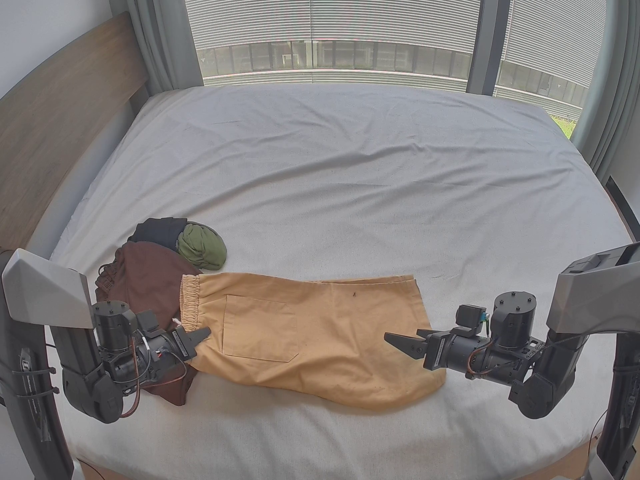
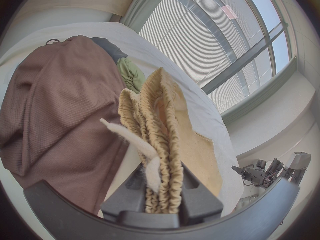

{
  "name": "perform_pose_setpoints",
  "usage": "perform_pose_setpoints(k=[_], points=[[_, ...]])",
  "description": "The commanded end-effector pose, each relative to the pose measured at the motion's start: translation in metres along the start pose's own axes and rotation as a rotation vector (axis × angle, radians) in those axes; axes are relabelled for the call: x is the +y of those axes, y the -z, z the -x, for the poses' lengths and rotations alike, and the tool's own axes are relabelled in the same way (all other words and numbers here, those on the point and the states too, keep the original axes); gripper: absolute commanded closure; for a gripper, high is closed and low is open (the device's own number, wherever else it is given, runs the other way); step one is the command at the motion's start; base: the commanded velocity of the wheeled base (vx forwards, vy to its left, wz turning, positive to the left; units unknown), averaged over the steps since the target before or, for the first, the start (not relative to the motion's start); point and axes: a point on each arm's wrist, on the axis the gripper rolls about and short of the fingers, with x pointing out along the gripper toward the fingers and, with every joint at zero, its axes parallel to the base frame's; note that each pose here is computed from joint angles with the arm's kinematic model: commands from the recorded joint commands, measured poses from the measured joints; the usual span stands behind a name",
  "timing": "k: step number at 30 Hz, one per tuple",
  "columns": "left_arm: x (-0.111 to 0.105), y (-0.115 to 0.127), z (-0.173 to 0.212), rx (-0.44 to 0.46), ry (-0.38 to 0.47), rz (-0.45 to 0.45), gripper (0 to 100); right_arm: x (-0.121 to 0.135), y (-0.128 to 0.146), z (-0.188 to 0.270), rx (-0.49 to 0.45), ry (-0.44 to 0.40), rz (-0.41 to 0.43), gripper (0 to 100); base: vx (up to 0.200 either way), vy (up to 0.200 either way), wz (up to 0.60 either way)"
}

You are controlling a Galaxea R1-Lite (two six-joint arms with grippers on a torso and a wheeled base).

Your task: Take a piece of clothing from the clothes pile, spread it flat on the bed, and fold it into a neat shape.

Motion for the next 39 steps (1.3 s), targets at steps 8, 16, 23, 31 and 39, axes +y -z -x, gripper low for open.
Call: perform_pose_setpoints(k=[8, 16, 23, 31, 39], points=[[0.003, -0.002, 0.006, -0.001, -0.004, 0.002, 100, 0.001, 0.003, -0.001, 0.01, -0.004, -0.001, 0, 0.0, 0.0, 0.0], [-0.019, 0.004, -0.006, 0.018, 0.068, -0.059, 100, 0.003, 0.002, 0.0, 0.007, -0.009, 0.003, 0, 0.0, 0.0, 0.0], [-0.051, 0.005, -0.019, 0.006, 0.174, -0.111, 100, 0.001, -0.002, 0.001, -0.008, -0.005, 0.003, 0, 0.0, 0.0, 0.0], [-0.074, 0.012, -0.032, 0.008, 0.246, -0.147, 100, 0.001, -0.01, 0.006, -0.035, -0.004, 0.005, 0, 0.0, 0.0, 0.0], [-0.097, 0.02, -0.046, 0.019, 0.324, -0.158, 100, 0.002, -0.015, 0.009, -0.052, -0.005, 0.009, 0, 0.0, 0.0, 0.0]])
